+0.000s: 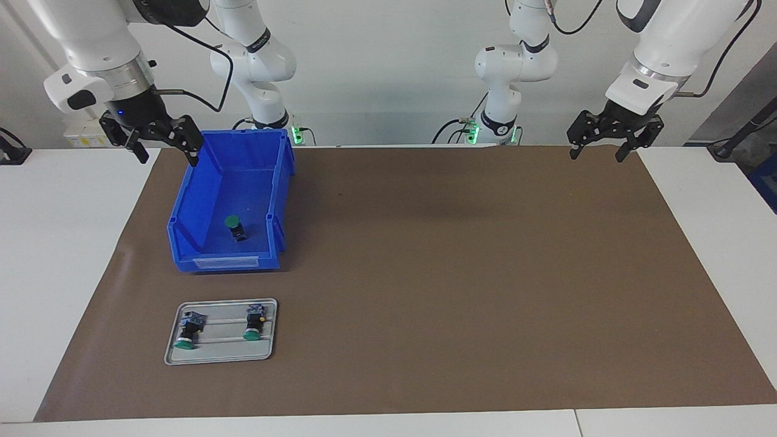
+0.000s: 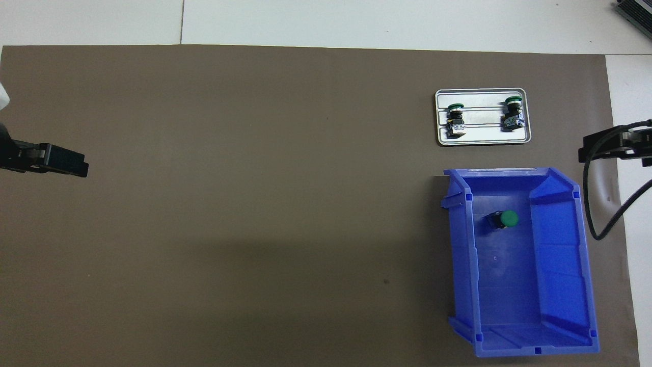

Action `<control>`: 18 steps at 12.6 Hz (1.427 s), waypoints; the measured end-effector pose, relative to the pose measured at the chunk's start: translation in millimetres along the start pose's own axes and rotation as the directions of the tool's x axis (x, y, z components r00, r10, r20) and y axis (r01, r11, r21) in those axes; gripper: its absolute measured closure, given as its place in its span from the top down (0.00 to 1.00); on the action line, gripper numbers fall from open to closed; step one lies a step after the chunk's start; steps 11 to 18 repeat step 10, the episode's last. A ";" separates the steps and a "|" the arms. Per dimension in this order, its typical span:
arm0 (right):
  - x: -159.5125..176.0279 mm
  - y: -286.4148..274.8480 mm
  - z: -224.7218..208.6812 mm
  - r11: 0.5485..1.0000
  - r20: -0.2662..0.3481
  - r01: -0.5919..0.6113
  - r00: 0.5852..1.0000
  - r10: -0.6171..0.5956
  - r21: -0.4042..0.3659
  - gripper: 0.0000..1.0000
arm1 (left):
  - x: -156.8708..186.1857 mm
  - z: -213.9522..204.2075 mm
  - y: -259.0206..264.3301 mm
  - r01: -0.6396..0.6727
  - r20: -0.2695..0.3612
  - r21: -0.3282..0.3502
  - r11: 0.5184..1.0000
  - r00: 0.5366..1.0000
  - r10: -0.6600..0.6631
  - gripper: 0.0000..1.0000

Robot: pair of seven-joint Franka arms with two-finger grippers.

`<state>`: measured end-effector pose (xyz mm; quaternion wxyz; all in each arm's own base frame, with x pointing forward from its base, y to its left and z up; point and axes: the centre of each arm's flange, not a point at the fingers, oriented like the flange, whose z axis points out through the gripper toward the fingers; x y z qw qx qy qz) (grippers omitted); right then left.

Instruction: Place and press button with both arms

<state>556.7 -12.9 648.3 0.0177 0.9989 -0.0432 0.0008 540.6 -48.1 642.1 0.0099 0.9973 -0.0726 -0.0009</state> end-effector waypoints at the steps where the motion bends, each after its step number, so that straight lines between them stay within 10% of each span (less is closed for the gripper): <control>1: -0.7 -0.5 0.3 1.000 0.005 0.001 1.000 -0.001 0.000 1.00 | 0.0 0.0 0.0 0.000 0.000 0.000 1.000 1.000 0.000 1.00; 18: -2.4 -1.3 -2.4 1.000 0.002 0.003 1.000 -0.003 0.000 1.00 | 0.0 0.0 0.0 0.000 0.000 0.000 1.000 1.000 0.000 1.00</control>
